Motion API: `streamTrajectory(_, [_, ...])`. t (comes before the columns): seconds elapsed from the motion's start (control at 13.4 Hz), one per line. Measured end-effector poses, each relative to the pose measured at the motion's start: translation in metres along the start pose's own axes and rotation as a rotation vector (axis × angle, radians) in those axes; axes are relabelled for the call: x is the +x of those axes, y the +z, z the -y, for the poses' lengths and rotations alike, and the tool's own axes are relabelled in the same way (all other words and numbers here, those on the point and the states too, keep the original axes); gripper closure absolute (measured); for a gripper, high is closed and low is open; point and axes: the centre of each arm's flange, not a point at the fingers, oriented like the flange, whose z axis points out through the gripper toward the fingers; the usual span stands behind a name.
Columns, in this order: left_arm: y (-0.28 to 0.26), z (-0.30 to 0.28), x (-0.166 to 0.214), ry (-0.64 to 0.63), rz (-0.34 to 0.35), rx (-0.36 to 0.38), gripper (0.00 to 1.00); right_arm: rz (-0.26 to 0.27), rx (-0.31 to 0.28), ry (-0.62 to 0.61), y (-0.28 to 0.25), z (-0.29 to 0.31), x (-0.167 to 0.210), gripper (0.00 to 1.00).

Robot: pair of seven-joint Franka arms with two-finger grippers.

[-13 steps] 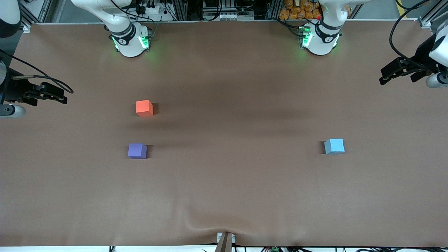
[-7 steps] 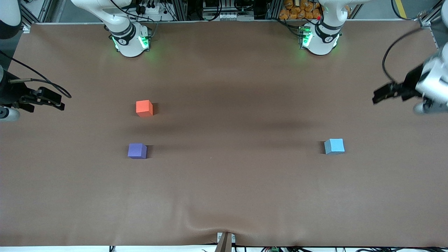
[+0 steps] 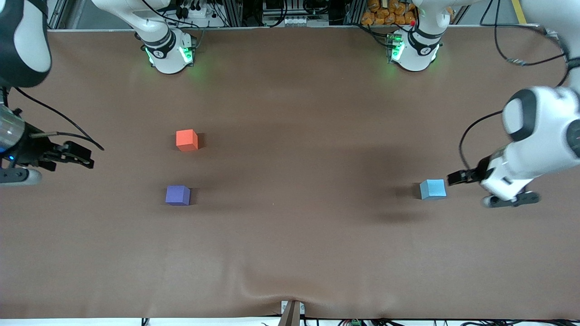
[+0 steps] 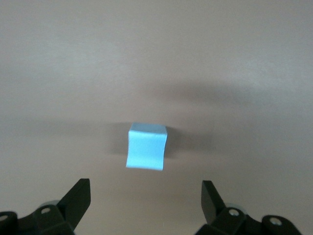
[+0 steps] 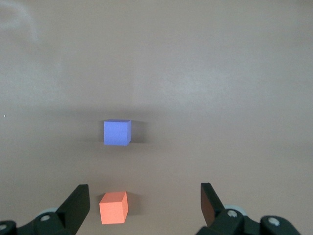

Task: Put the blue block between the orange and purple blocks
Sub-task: 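Reach the left gripper down to the light blue cube and grasp it, then lift the blue cube with the left gripper while the right gripper approaches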

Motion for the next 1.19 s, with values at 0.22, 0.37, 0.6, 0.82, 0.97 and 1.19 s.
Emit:
streamTrajectory(0.22, [0.063,-0.001,-0.008,0.031,-0.020,0.022,0.00,-0.002,-0.001,-0.016,0.015,0.010,0.009,0.00])
streamTrajectory(0.37, [0.086,0.000,-0.014,0.048,-0.032,0.034,0.00,0.009,-0.001,-0.024,0.026,0.016,0.013,0.00])
streamTrajectory(0.6, [0.107,0.004,-0.021,0.061,-0.031,0.042,0.00,0.000,-0.001,-0.031,0.028,0.020,0.016,0.00])
streamTrajectory(0.82, [0.121,0.007,-0.022,0.066,-0.035,0.038,0.00,-0.013,0.003,-0.023,0.027,0.019,0.017,0.00])
streamTrajectory(0.97, [0.130,0.007,-0.022,0.066,-0.044,0.033,0.00,-0.013,0.040,-0.006,0.028,0.017,0.017,0.00])
streamTrajectory(1.19, [0.147,0.007,-0.023,0.065,-0.043,0.028,0.00,-0.013,0.068,0.016,0.029,0.010,0.017,0.00])
